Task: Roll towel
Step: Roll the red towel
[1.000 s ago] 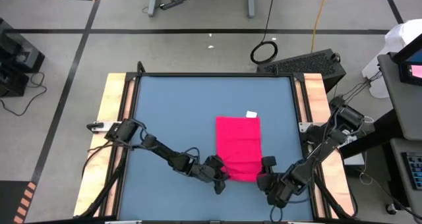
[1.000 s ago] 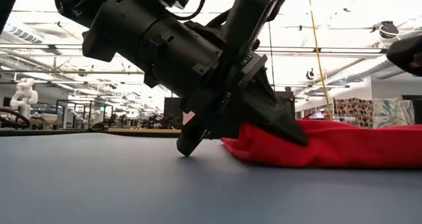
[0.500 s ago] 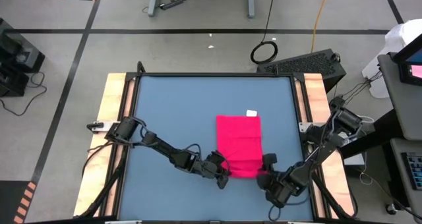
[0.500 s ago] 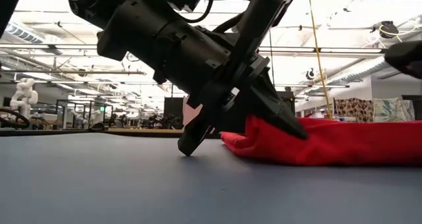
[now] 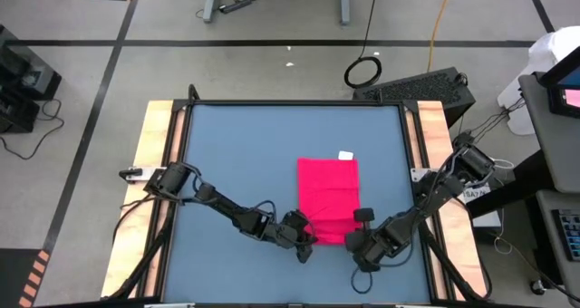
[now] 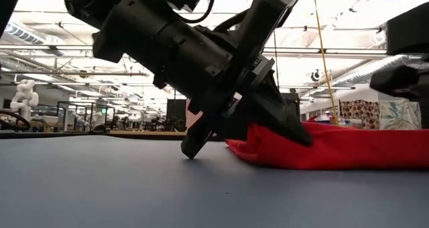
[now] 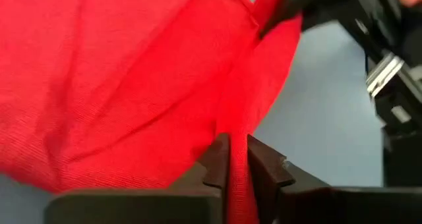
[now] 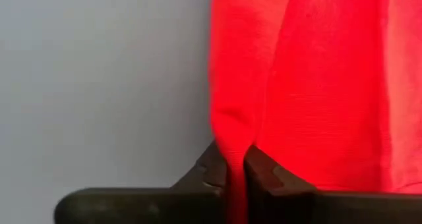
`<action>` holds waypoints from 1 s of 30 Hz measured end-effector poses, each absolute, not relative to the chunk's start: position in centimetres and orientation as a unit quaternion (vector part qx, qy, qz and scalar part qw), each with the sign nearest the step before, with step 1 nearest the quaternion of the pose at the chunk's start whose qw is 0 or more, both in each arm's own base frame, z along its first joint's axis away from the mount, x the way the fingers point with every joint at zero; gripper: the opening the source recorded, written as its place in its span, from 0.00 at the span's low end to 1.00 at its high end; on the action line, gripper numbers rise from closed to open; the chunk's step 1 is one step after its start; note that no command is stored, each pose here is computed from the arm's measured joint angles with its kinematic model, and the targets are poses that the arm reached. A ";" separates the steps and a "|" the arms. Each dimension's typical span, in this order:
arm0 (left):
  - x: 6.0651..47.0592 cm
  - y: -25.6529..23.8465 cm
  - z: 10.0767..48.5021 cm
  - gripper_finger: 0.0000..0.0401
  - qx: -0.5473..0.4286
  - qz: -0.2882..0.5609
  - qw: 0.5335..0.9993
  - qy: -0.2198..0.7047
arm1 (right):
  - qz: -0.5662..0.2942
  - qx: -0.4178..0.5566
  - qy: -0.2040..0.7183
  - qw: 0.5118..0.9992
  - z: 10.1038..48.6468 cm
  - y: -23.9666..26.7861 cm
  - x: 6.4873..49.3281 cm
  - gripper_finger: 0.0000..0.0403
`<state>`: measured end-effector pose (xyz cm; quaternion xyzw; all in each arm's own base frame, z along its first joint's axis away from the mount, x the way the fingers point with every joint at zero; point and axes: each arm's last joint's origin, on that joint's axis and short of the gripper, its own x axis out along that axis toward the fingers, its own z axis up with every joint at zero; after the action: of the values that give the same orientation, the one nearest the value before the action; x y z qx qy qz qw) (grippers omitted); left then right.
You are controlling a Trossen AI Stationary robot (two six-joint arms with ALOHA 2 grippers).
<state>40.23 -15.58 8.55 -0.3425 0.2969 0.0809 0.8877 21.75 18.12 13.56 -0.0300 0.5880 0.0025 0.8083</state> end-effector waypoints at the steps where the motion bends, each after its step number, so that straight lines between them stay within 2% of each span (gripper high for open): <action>1: 40.2 -15.8 8.6 0.13 -0.332 0.078 0.893 0.294 | 0.006 -0.019 0.595 0.804 13.6 17.9 22.0 0.02; 4: 40.0 -16.1 9.2 0.23 -0.306 0.064 0.904 0.293 | 0.017 0.007 0.610 0.792 13.6 17.2 22.6 0.04; 9: 39.2 -16.0 11.1 0.42 -0.236 0.111 0.924 0.280 | 0.045 0.025 0.623 0.781 13.6 16.5 23.2 0.03; 13: 38.4 -17.0 13.5 0.52 -0.172 0.110 0.945 0.255 | 0.059 0.042 0.630 0.773 13.8 16.0 23.6 0.01; 21: 37.2 -20.5 13.4 0.55 -0.020 0.069 0.972 0.224 | 0.061 0.060 0.631 0.771 14.2 14.8 24.1 0.01; 30: 37.8 -19.9 11.1 0.55 0.060 0.041 0.963 0.259 | 0.056 0.062 0.627 0.774 14.3 14.7 24.2 0.01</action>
<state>37.75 -19.92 11.10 0.0602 0.2591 0.0413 0.9631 24.21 14.71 14.27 0.0622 0.6274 0.0559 0.7742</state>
